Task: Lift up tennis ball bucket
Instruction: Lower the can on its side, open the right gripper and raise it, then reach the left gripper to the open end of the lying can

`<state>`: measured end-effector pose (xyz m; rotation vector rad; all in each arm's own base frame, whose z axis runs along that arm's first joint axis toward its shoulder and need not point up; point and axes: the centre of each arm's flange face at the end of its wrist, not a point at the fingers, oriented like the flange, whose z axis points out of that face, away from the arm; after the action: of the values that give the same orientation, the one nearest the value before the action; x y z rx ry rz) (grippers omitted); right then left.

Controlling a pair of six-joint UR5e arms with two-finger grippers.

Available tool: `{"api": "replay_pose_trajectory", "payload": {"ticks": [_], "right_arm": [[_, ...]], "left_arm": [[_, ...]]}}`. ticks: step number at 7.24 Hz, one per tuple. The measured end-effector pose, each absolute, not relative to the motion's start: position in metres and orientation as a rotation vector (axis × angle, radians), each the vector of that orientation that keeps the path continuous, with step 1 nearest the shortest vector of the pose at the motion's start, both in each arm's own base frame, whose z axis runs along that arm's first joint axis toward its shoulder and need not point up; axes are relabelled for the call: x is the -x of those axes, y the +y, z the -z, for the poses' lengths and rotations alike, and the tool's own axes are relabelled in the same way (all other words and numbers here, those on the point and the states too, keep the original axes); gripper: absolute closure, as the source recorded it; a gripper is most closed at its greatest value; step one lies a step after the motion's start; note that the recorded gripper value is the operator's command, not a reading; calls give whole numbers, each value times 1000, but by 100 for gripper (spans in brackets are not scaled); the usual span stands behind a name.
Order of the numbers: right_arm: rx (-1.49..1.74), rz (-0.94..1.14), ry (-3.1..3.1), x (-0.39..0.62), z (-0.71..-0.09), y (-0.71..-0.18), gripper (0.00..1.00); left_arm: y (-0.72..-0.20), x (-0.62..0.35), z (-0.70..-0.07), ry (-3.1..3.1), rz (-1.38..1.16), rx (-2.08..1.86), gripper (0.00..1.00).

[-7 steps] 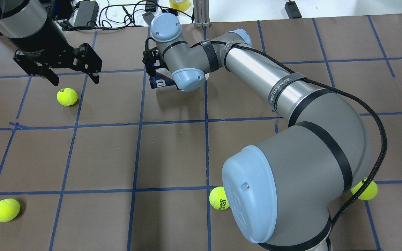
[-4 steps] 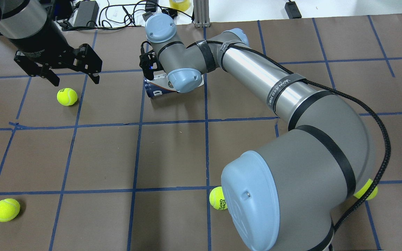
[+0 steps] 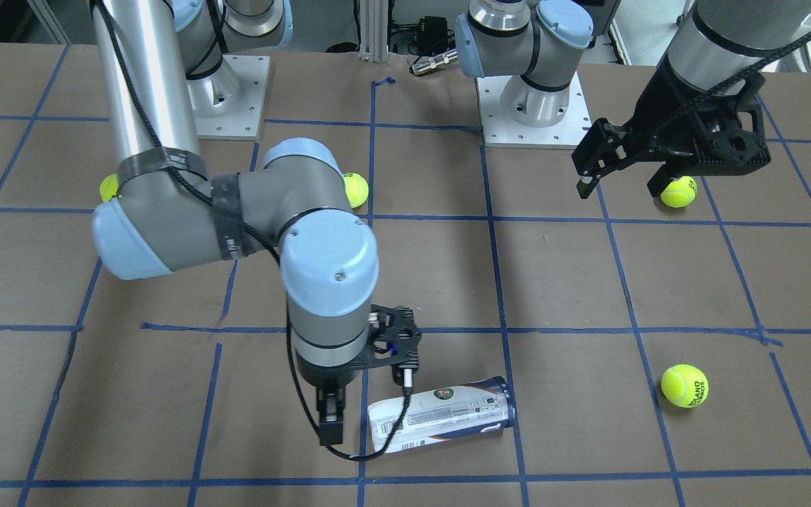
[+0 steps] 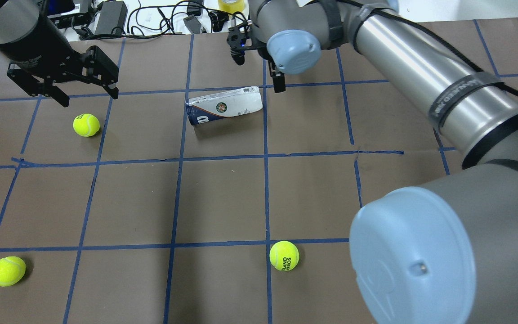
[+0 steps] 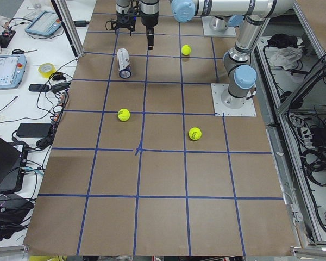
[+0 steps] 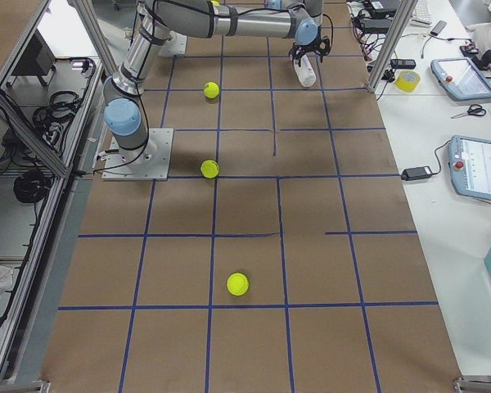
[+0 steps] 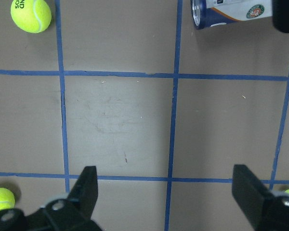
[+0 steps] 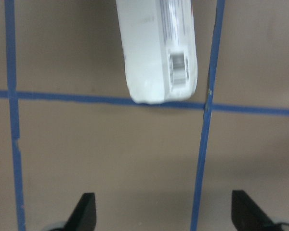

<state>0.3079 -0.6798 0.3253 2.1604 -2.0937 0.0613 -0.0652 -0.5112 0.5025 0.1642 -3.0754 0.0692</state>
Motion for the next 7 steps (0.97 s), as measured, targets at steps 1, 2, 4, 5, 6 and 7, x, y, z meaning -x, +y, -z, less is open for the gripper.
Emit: {"api": "replay_pose_trajectory", "payload": {"ticks": [1,2,4,5,6,7], "right_arm": [[-2080,-39,-2184,-262,-342,-669,0],[-1968,-43,-2278,-223,-364,-651,0],[-1575,-89,-2551,-159,-411,-607,0],[-1335,-130,-2679,-147,-437,-585,0],[-1060,-192,-2795,-142,-462,-568,0],[-802,-255,-2885,-142,-481,-559,0]], "left_arm": [[-520,63,-495,-3056,-98,-178,0],[-532,64,-485,-3019,-131,-184,0],[-569,67,-454,-2927,-190,-186,0],[-588,68,-433,-2881,-203,-199,0],[-607,68,-409,-2849,-210,-214,0],[-623,68,-384,-2819,-201,-218,0]]}}
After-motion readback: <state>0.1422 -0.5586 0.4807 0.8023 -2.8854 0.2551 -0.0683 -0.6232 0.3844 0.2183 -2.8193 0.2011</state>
